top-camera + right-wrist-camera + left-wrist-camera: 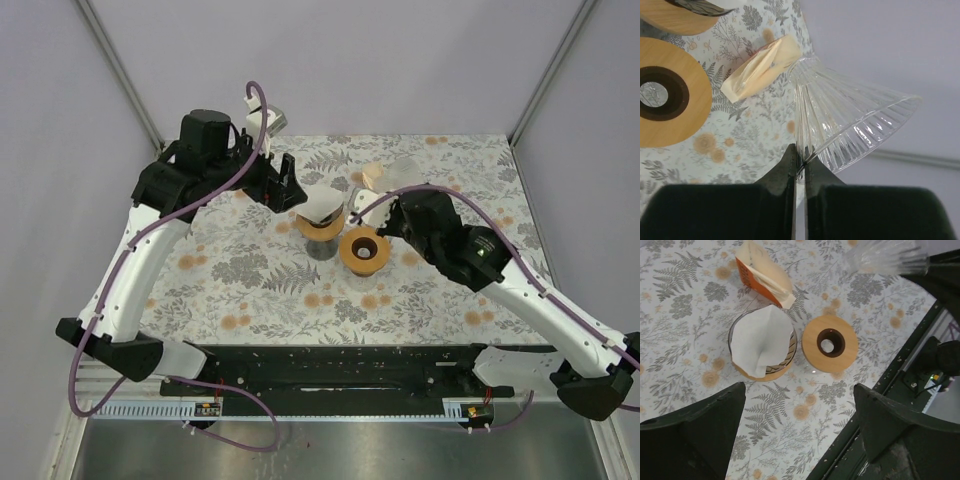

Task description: Place the coffee filter in the dripper

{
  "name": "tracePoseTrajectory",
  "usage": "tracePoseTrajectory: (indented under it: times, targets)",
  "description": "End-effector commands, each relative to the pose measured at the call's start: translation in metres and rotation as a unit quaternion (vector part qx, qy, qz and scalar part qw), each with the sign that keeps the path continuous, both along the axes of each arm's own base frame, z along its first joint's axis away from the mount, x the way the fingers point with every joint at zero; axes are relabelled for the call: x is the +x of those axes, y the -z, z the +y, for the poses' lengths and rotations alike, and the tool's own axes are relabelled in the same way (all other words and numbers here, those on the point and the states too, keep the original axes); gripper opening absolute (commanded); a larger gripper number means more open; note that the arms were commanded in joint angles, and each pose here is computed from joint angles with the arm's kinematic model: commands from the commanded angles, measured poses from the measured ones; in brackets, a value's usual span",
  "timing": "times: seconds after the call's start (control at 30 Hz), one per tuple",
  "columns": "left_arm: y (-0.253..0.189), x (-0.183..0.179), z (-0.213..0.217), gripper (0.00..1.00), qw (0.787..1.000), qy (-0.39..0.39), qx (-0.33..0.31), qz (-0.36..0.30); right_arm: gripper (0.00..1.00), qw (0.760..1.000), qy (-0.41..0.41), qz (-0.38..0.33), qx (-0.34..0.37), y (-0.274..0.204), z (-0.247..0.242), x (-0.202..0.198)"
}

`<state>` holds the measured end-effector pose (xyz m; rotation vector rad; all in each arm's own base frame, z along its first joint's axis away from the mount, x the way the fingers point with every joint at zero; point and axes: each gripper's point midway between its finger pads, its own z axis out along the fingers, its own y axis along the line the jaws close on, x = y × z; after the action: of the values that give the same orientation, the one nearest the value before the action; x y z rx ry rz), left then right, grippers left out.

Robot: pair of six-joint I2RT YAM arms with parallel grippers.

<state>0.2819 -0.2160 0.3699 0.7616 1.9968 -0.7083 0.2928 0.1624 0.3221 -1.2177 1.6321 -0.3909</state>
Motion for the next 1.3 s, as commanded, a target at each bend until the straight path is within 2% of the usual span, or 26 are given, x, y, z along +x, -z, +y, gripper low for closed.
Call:
tracePoseTrajectory:
  times: [0.0, 0.13, 0.37, 0.6, 0.73, 0.87, 0.97, 1.07, 1.23, 1.27]
  targets:
    - [-0.036, -0.003, -0.029, 0.92, 0.996, 0.032, -0.087, 0.001, 0.0, 0.979, -0.095, -0.1, -0.149, -0.038, 0.015, -0.002]
    - [-0.038, -0.007, -0.052, 0.94, 0.995, 0.052, -0.089, 0.004, 0.0, 0.945, -0.188, -0.145, -0.225, -0.034, 0.043, -0.018]
    - [-0.034, -0.003, -0.068, 0.98, 0.994, 0.05, -0.093, 0.007, 0.0, 0.882, -0.234, -0.182, -0.366, -0.026, 0.065, -0.028]
    - [-0.036, -0.005, -0.072, 0.98, 0.994, 0.05, -0.094, 0.001, 0.0, 0.851, -0.239, -0.171, -0.434, -0.024, 0.07, -0.03]
    - [-0.038, 0.0, -0.071, 0.95, 0.995, 0.043, -0.084, -0.019, 0.0, 0.847, -0.246, -0.172, -0.439, -0.024, 0.075, -0.03]
    - [-0.018, 0.011, -0.075, 0.9, 0.998, 0.026, -0.048, -0.024, 0.0, 0.84, -0.255, -0.176, -0.446, -0.024, 0.083, -0.032]
    - [-0.006, 0.014, -0.083, 0.8, 0.999, 0.027, -0.025, -0.029, 0.0, 0.837, -0.26, -0.179, -0.446, -0.023, 0.09, -0.033]
    - [-0.001, 0.02, -0.084, 0.6, 0.999, 0.02, -0.009, -0.029, 0.0, 0.84, -0.259, -0.186, -0.439, -0.026, 0.094, -0.033]
    - [0.006, 0.014, -0.086, 0.01, 0.999, 0.031, -0.01, -0.008, 0.0, 0.864, -0.245, -0.197, -0.394, -0.031, 0.097, -0.033]
    - [0.006, 0.012, -0.088, 0.0, 0.999, 0.033, -0.015, 0.001, 0.01, 0.873, -0.246, -0.2, -0.371, -0.033, 0.101, -0.034]
